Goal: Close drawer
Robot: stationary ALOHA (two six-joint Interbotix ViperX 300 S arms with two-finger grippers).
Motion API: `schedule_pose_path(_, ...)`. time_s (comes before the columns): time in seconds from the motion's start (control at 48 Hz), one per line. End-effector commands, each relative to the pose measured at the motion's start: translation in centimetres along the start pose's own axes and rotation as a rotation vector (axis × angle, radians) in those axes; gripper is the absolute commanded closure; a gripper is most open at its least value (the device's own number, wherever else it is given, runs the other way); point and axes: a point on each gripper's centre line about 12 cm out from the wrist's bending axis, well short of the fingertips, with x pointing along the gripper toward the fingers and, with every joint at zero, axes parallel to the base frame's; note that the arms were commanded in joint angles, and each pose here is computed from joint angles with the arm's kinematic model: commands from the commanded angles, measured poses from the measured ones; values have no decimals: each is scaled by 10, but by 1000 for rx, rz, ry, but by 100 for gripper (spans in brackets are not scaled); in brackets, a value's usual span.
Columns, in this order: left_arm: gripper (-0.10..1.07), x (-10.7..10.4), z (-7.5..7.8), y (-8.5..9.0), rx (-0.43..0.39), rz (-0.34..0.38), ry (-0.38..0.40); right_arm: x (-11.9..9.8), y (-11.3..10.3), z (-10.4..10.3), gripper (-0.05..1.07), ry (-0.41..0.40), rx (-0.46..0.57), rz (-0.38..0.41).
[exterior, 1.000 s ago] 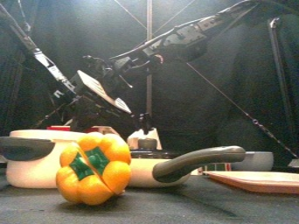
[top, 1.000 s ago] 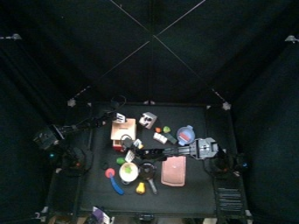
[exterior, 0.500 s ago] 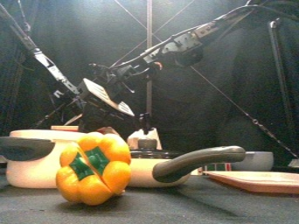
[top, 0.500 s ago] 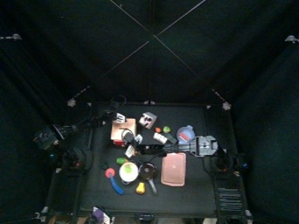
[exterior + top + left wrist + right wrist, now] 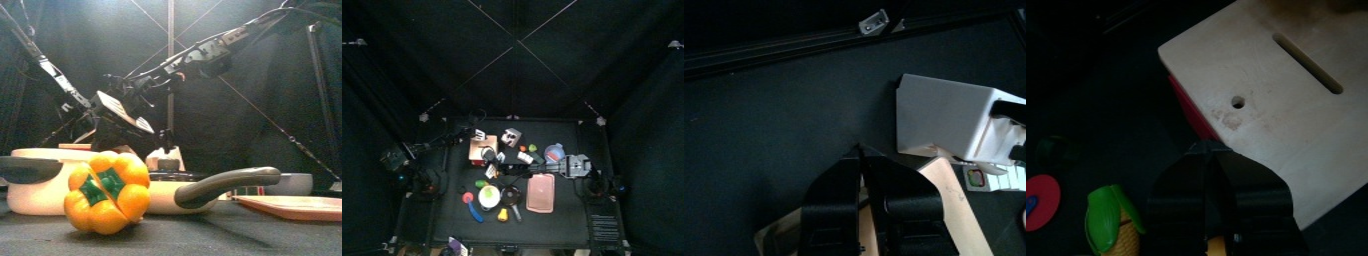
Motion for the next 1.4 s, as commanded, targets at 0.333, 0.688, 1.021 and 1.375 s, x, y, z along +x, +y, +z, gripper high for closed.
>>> schedule_pose_path(0.333,56,-8,21,-8,6,-26,-97,-30,10,44,65,-99,5,36)
schedule_pose_path(0.688,56,-27,38,-14,15,-59,-225,-60,37,55,65,-145,-43,92)
schedule_pose_path(1.021,56,-44,35,-13,23,-72,-245,-72,32,39,65,-106,-53,61)
schedule_pose_path(1.375,56,-60,32,-29,50,-127,-262,-115,7,14,65,-37,-51,-50)
